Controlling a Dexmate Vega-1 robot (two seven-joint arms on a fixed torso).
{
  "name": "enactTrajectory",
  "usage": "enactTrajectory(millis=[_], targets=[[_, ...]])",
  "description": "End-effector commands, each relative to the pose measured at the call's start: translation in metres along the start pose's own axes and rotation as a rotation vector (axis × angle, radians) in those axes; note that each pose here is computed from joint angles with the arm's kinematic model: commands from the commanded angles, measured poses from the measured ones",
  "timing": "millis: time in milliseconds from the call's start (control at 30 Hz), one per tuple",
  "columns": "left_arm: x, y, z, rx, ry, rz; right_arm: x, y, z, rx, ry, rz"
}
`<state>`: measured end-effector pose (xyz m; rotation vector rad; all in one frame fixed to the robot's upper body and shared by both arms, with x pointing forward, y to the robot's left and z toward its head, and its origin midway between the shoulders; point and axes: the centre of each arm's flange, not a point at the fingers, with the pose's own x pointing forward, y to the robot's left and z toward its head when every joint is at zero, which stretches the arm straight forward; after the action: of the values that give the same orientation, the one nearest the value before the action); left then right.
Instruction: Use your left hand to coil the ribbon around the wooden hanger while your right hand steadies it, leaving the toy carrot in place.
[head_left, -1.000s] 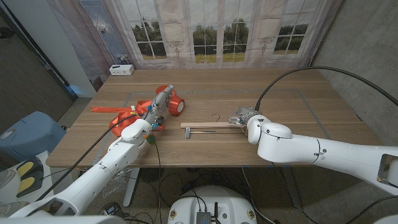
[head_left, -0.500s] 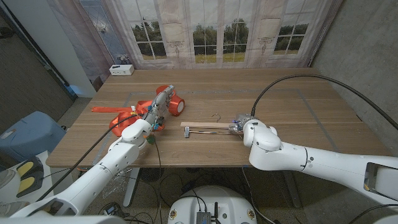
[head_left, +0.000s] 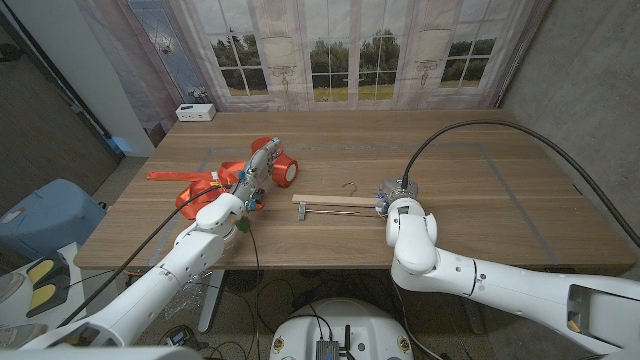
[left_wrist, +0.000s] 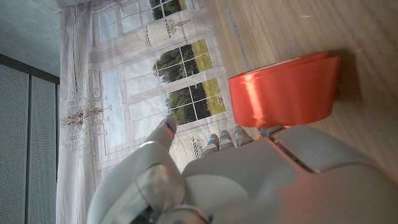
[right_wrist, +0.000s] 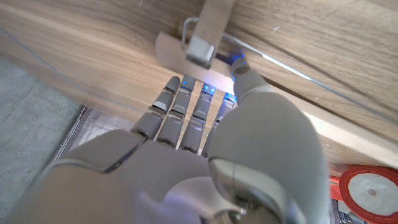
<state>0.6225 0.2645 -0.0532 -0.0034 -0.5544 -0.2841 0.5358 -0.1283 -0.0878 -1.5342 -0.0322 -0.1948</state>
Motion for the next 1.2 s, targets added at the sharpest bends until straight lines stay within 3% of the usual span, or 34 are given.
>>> enactTrajectory(millis=[33,200,467,800,1200], targets=[[-0.007,0.004,0.002,0.001,-0.008,0.018,0.009,0.011,-0.013,-0.032,0.001,-0.177],[-0.009,0.005,0.002,0.003,-0.007,0.023,0.011,0.015,-0.017,-0.026,-0.013,-0.230],[-0.008,0.007,0.008,0.073,0.009,0.050,0.002,0.013,-0.025,0.003,-0.037,-0.416],[-0.013,-0.004,0.026,0.369,0.122,0.293,-0.006,0.003,-0.037,0.057,-0.017,-0.541],[-0.012,-0.024,0.036,0.564,0.214,0.416,-0.008,-0.004,-0.046,0.105,-0.024,-0.611]])
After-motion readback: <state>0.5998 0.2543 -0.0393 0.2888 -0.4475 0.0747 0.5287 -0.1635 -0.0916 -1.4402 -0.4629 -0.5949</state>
